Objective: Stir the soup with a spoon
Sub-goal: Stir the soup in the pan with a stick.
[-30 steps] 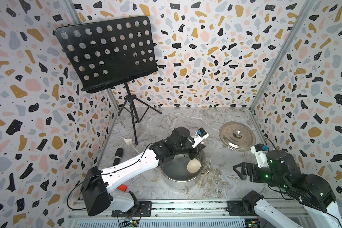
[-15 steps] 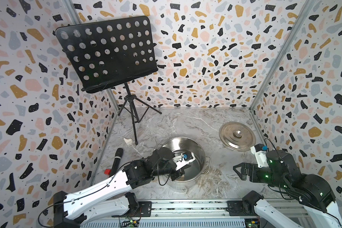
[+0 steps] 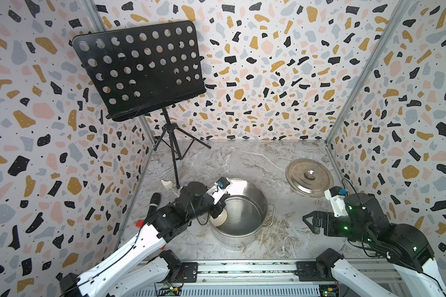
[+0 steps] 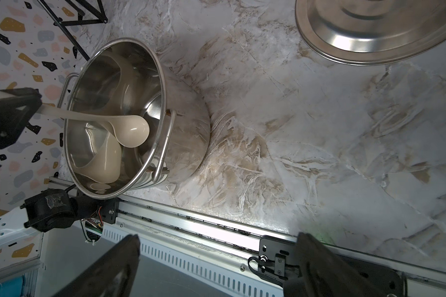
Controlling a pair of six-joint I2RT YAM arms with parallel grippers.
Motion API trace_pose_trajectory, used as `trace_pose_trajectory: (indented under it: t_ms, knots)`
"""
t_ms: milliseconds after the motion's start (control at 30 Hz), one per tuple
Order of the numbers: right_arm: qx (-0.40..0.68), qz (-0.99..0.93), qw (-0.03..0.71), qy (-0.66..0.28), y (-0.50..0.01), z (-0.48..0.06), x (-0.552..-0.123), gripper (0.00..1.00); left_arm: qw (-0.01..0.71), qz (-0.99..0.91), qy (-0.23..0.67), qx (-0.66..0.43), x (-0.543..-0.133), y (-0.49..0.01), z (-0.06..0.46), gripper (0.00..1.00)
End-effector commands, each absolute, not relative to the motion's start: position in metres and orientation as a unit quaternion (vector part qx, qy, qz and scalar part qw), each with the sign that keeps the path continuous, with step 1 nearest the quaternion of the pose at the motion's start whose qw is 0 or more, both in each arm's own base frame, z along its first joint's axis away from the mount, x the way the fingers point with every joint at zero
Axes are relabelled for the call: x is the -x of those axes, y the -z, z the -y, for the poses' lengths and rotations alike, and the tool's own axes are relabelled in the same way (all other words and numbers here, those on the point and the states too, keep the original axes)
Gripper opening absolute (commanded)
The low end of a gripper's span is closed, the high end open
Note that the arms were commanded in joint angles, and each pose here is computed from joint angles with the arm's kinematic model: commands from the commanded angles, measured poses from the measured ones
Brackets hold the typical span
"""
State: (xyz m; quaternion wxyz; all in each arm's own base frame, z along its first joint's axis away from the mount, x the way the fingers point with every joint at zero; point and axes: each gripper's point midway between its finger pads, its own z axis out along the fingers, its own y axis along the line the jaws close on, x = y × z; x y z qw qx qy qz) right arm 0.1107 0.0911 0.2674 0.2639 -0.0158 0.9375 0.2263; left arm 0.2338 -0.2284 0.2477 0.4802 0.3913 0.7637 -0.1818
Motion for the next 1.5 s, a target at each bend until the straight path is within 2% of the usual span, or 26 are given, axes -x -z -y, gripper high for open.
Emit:
trace_pose_trajectory:
  t_ms: [0, 200, 333, 567, 767, 933, 1133, 1267, 1467]
  knots:
    - [0.025, -0.933, 0.273, -0.233, -0.275, -0.093, -0.111, 1.0, 0.519, -0.739, 0.205, -0.376, -0.26, -0.281, 0.248, 0.0]
    - [0.021, -0.93, 0.279, -0.239, -0.277, -0.091, -0.108, 1.0, 0.514, -0.718, 0.255, -0.393, -0.282, -0.297, 0.292, 0.0]
    - [0.019, -0.93, 0.28, -0.239, -0.276, -0.09, -0.106, 1.0, 0.508, -0.703, 0.27, -0.418, -0.28, -0.3, 0.32, 0.0]
    - [0.019, -0.93, 0.28, -0.236, -0.275, -0.088, -0.105, 1.0, 0.49, -0.665, 0.285, -0.486, -0.243, -0.294, 0.37, 0.0]
    - [0.016, -0.931, 0.28, -0.236, -0.273, -0.087, -0.105, 1.0, 0.471, -0.633, 0.297, -0.538, -0.189, -0.289, 0.387, 0.0]
    - [0.01, -0.932, 0.277, -0.235, -0.269, -0.086, -0.104, 1.0, 0.451, -0.629, 0.299, -0.558, -0.149, -0.277, 0.371, 0.0]
    - [0.011, -0.935, 0.272, -0.229, -0.267, -0.087, -0.106, 1.0, 0.419, -0.657, 0.291, -0.554, -0.124, -0.249, 0.33, 0.0]
    - [0.013, -0.936, 0.269, -0.226, -0.268, -0.089, -0.109, 1.0, 0.442, -0.683, 0.254, -0.523, -0.137, -0.239, 0.302, 0.0]
    - [0.016, -0.936, 0.269, -0.226, -0.27, -0.091, -0.112, 1.0, 0.486, -0.742, 0.232, -0.399, -0.185, -0.241, 0.26, 0.0]
